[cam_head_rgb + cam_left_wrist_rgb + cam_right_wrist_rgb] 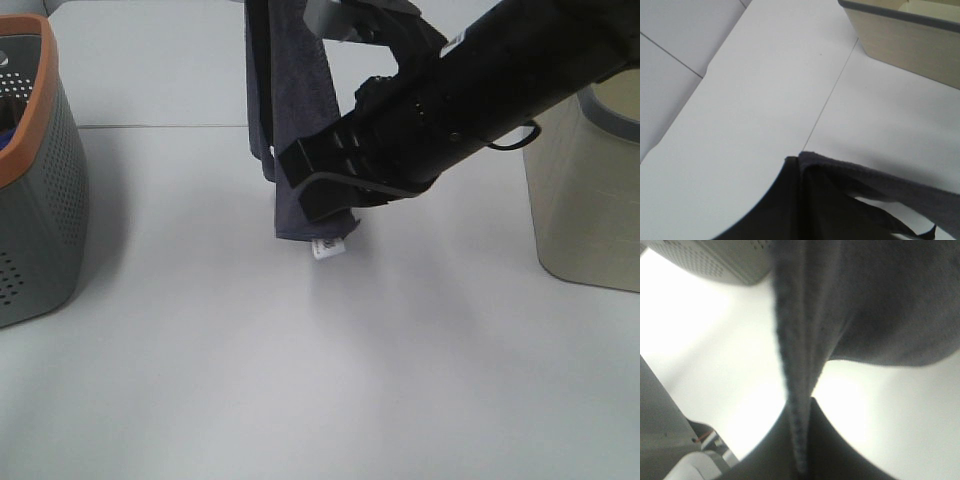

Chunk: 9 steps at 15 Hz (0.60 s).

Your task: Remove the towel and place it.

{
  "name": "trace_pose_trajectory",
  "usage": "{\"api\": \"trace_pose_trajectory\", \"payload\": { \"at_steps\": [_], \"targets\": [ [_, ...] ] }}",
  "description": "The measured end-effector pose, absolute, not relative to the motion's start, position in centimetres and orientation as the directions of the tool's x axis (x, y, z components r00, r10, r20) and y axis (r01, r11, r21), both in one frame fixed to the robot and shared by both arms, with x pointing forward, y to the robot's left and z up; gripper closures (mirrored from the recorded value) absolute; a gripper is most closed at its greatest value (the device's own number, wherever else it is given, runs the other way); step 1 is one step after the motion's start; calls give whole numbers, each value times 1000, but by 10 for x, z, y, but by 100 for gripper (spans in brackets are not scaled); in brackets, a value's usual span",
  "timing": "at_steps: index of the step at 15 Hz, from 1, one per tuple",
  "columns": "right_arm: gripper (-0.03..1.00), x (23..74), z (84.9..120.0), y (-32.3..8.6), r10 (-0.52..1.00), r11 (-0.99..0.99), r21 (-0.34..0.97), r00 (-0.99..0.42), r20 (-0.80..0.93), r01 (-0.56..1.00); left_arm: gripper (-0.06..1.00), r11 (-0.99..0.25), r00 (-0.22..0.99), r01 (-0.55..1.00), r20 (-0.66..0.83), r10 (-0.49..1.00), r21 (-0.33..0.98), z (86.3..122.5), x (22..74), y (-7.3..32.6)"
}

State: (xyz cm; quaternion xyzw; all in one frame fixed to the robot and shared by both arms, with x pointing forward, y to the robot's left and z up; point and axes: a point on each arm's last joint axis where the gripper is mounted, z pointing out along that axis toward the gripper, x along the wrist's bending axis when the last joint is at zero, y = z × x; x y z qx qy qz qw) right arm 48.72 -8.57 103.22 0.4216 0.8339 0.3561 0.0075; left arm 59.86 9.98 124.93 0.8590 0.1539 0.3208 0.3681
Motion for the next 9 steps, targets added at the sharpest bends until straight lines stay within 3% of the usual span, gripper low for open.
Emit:
{"api": "trace_pose_trajectory", "payload": {
  "at_steps": [5,6,9],
  "targets": [
    [94,476,1087,-109,726,505,591,-680,102,629,94,-714,731,215,375,570,667,1231,605,108],
    [94,480,1107,-118,738,552,589,-675,-16,590,94,-707,731,233,359,580,668,1230,605,108],
    [94,489,1116,-132,709,668,536,-661,-246,517,94,-683,716,274,331,615,677,1227,607,107]
  ]
}}
